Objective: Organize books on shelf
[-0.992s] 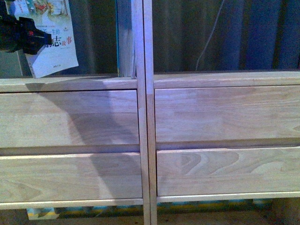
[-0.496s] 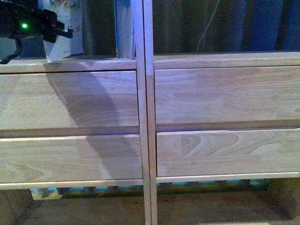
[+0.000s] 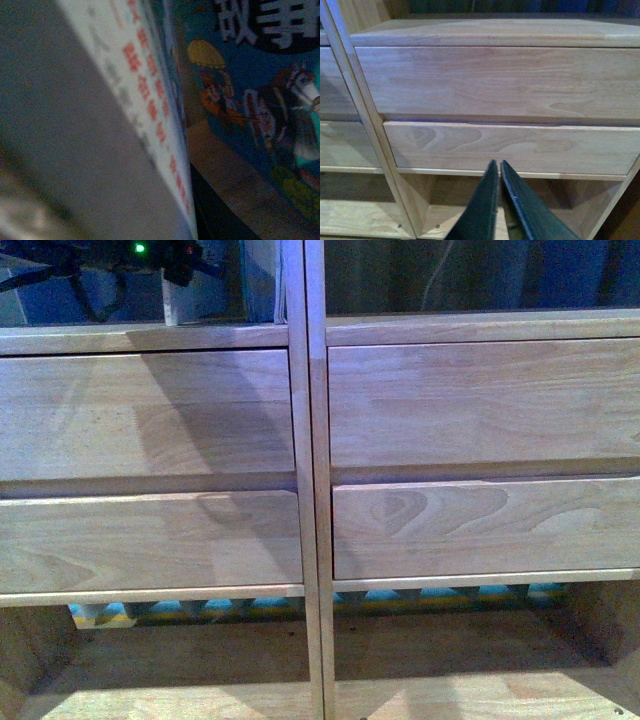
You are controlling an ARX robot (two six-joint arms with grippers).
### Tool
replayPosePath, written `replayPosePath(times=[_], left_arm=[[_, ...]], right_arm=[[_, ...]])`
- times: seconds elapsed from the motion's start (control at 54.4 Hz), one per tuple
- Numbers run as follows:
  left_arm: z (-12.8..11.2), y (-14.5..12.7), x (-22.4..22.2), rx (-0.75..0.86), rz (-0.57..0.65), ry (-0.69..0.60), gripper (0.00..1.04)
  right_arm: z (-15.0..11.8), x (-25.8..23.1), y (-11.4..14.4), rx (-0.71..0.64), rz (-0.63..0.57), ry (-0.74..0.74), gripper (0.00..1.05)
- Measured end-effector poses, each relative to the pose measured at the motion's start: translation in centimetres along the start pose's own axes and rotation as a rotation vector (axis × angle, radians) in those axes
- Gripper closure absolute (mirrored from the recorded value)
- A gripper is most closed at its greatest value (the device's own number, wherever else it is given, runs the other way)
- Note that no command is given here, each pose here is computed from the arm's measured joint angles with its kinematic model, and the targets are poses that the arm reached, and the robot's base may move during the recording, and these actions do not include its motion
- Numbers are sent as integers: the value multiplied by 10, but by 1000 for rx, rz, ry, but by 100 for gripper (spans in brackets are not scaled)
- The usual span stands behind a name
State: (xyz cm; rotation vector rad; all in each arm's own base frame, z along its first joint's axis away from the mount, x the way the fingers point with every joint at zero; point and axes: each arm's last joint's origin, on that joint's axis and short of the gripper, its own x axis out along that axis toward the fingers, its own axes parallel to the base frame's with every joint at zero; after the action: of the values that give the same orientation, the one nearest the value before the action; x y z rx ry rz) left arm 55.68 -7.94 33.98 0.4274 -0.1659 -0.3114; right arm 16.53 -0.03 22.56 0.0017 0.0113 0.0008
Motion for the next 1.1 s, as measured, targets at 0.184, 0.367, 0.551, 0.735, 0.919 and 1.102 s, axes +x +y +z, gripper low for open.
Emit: replayPosePath(times=[0.184, 0.367, 0.551, 0.735, 0.919, 1.102], left_arm=[[3, -10, 10, 71, 18, 37, 97], [7, -8, 13, 99, 6, 65, 76], [1, -12, 12, 105, 4, 49, 50], [2, -16, -9, 106, -1, 34, 15], [23, -14, -46, 82, 13, -29, 8], [46, -7, -101, 11, 125, -81, 7]], right_arm=[[-16, -11, 0, 0, -1, 3, 102], [-27, -20, 0, -1, 0, -3, 102], [-35, -28, 0, 0, 0, -5, 102], [-43, -36, 0, -1, 0, -4, 102], [-48, -41, 0, -1, 0, -6, 102], [-52, -46, 0, -1, 0, -6, 102]])
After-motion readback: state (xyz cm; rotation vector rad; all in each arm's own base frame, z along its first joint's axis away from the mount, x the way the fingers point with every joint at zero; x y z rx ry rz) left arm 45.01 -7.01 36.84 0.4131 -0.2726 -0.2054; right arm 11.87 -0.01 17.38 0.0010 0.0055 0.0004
